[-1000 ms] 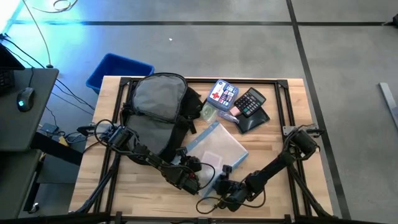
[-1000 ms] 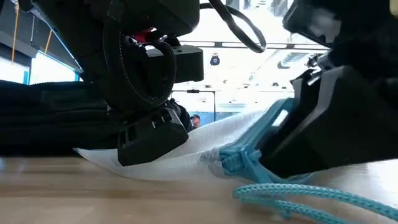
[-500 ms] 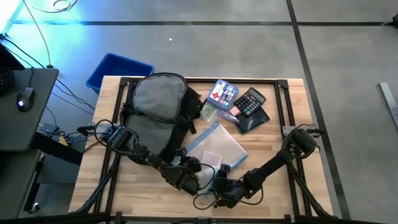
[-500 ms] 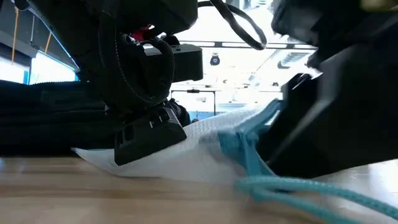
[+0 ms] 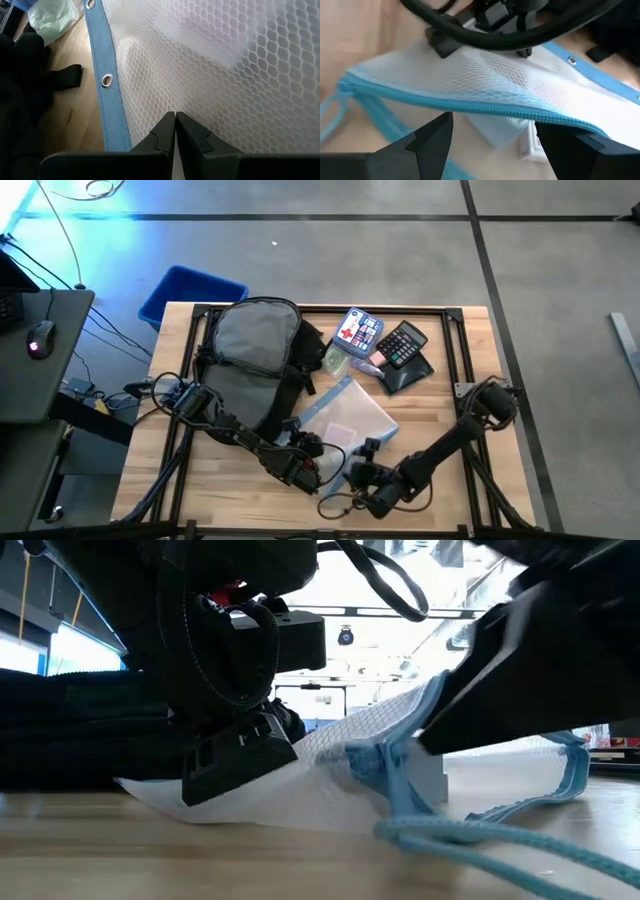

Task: Unpack backpack
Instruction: Remove the white charger adapter from the white zip bag

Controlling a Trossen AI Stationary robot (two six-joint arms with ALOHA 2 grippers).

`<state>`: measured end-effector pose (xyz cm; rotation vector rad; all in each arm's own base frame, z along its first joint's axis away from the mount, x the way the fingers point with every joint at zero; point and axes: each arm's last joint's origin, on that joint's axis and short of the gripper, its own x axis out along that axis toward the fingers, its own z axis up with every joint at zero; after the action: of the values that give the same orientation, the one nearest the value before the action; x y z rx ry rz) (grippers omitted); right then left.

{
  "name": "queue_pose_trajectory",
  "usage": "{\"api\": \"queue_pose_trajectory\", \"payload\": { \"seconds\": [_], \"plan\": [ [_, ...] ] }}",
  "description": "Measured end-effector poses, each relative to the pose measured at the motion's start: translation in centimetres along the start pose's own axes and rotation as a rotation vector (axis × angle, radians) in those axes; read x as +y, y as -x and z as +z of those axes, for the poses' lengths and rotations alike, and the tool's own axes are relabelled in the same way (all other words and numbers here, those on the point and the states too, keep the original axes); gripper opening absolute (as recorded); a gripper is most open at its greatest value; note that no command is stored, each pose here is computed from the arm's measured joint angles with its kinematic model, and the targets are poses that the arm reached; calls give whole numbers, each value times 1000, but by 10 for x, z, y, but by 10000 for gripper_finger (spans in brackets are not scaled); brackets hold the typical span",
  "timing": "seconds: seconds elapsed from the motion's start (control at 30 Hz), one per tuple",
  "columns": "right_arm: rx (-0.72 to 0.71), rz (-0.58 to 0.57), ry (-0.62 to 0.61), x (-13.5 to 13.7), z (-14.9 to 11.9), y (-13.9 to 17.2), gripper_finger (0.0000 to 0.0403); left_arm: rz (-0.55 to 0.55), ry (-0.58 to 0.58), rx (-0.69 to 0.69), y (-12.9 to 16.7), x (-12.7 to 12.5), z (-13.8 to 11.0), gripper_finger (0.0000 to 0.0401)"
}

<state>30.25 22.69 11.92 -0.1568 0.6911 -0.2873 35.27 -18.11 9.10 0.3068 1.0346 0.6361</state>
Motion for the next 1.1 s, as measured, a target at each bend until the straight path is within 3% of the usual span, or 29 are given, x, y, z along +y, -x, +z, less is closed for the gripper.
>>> {"api": "queue_pose_trajectory", "payload": {
  "seconds": [0.27, 0.43, 0.53, 0.67, 0.87, 1.1],
  "plan": [
    [65, 47, -1, -21, 12, -27, 267, 2, -4, 3, 0, 0, 0, 0],
    [89, 196, 43, -13, 8, -43, 265, 3, -5, 3, 0, 0, 0, 0],
    [71, 196, 41, -8, 5, -45, 255, 4, -11, 5, 0, 1, -1, 0],
    [72, 202, 31, -4, 2, -41, 214, 3, -12, 6, 0, 1, -1, 0],
    [141, 228, 37, -2, 0, -22, 90, 7, -5, 10, 0, 1, -1, 0],
    [377, 394, -47, 2, -1, 25, 87, 31, -5, 40, 0, 5, -4, 0]
  ]
}}
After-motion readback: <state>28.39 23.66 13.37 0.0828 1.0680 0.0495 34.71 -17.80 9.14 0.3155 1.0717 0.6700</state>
